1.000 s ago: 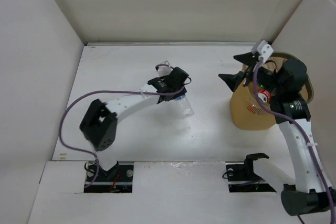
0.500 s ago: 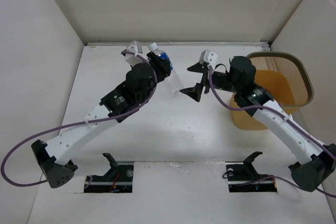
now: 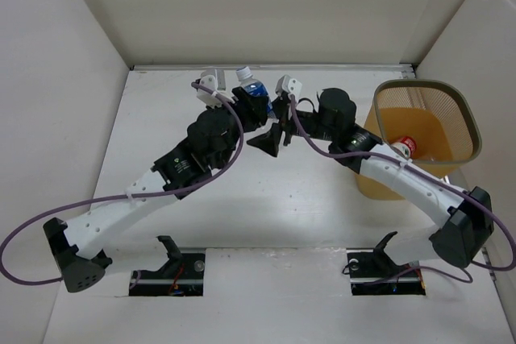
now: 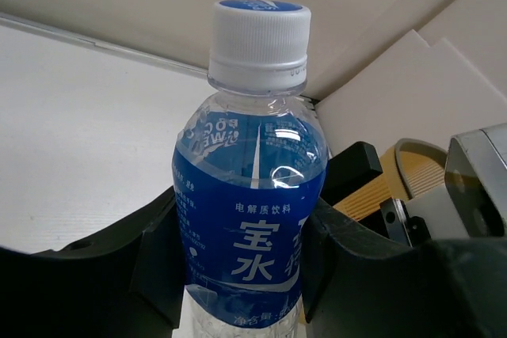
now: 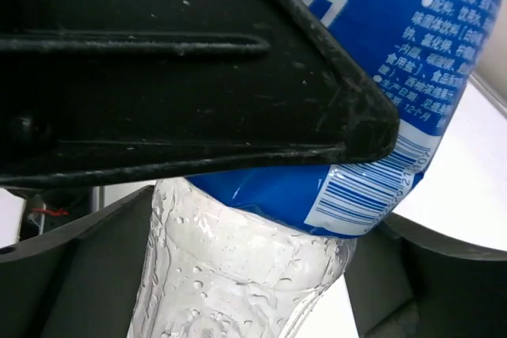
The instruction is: Put the plastic bottles in the bin
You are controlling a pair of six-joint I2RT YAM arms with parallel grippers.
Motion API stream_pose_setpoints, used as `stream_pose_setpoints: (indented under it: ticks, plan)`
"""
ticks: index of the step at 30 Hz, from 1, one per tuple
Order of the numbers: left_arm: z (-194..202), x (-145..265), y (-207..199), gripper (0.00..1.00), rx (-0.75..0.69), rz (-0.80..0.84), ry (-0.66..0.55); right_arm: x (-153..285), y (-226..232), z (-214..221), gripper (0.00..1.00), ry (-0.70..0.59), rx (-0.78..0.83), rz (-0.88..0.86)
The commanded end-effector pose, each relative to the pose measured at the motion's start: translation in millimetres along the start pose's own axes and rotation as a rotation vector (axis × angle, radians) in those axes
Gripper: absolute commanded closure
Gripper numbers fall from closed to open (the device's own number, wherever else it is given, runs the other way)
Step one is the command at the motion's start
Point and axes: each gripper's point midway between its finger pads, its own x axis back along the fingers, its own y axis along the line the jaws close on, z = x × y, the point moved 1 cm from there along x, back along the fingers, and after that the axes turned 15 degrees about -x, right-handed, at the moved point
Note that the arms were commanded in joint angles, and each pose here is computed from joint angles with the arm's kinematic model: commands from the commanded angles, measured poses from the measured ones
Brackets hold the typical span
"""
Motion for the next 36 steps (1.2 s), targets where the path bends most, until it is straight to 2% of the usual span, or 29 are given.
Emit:
stream_pose_setpoints:
  ticks: [1, 3, 4, 5, 6, 7, 9, 12, 16, 18, 23, 24, 28, 30, 31, 32, 34, 35, 36]
  plan:
    - [-34, 15, -17, 1.0, 0.07, 0.09, -0.099, -14, 10, -31, 0.11, -0.111, 0.01, -0.035]
    - [-30, 15, -17, 1.0, 0.07, 0.094, -0.083, -14, 8, -32, 0.35, -0.128, 0.006, -0.028]
    - [-33, 16, -18, 0.91, 0.07, 0.094, -0.084, -14, 6, -33, 0.87, -0.132, 0.005, -0.015]
    - [-31, 16, -17, 0.67, 0.079, 0.092, -0.077, -11, 6, -35, 1.0, -0.143, -0.003, -0.001]
    - [-31, 17, -17, 0.38, 0.08, 0.088, -0.066, -5, 9, -44, 1.0, -0.165, 0.006, 0.007]
    - [-34, 19, -16, 0.03, 0.085, 0.091, -0.073, 0, 1, -45, 1.0, -0.173, 0.006, 0.036]
    - [-38, 23, -15, 0.0, 0.098, 0.093, -0.077, 12, -2, -57, 1.0, -0.201, 0.018, 0.062]
    - [-45, 34, -9, 0.0, 0.135, 0.086, -0.079, 37, -34, -64, 1.0, -0.206, 0.017, 0.168]
    - [-45, 49, 2, 0.0, 0.157, 0.081, -0.064, 87, -61, -91, 1.0, -0.261, 0.06, 0.249]
    - [-27, 49, 14, 0.0, 0.133, 0.038, -0.022, 119, -79, -99, 1.0, -0.277, 0.076, 0.311]
    - [2, 50, 28, 0.0, 0.103, -0.001, 0.038, 196, -85, -118, 1.0, -0.339, 0.103, 0.427]
    - [3, 51, 25, 0.0, 0.103, 0.012, 0.045, 221, -91, -123, 1.0, -0.352, 0.117, 0.477]
    - [14, 52, 18, 0.0, 0.098, 0.065, 0.081, 271, -102, -112, 1.0, -0.359, 0.1, 0.579]
    - [18, 50, 16, 0.0, 0.093, 0.069, 0.094, 286, -106, -105, 0.95, -0.364, 0.072, 0.615]
    - [23, 48, 13, 0.0, 0.085, 0.076, 0.11, 298, -108, -103, 0.88, -0.373, 0.075, 0.655]
    - [20, 49, 10, 0.0, 0.092, 0.092, 0.109, 298, -111, -98, 0.62, -0.37, 0.062, 0.657]
    - [25, 44, 6, 0.0, 0.083, 0.097, 0.127, 297, -113, -87, 0.3, -0.359, 0.024, 0.661]
    - [26, 45, 4, 0.0, 0.083, 0.108, 0.133, 298, -117, -82, 0.05, -0.361, 0.011, 0.674]
    - [25, 43, 2, 0.0, 0.078, 0.105, 0.14, 298, -117, -82, 0.04, -0.361, 0.01, 0.674]
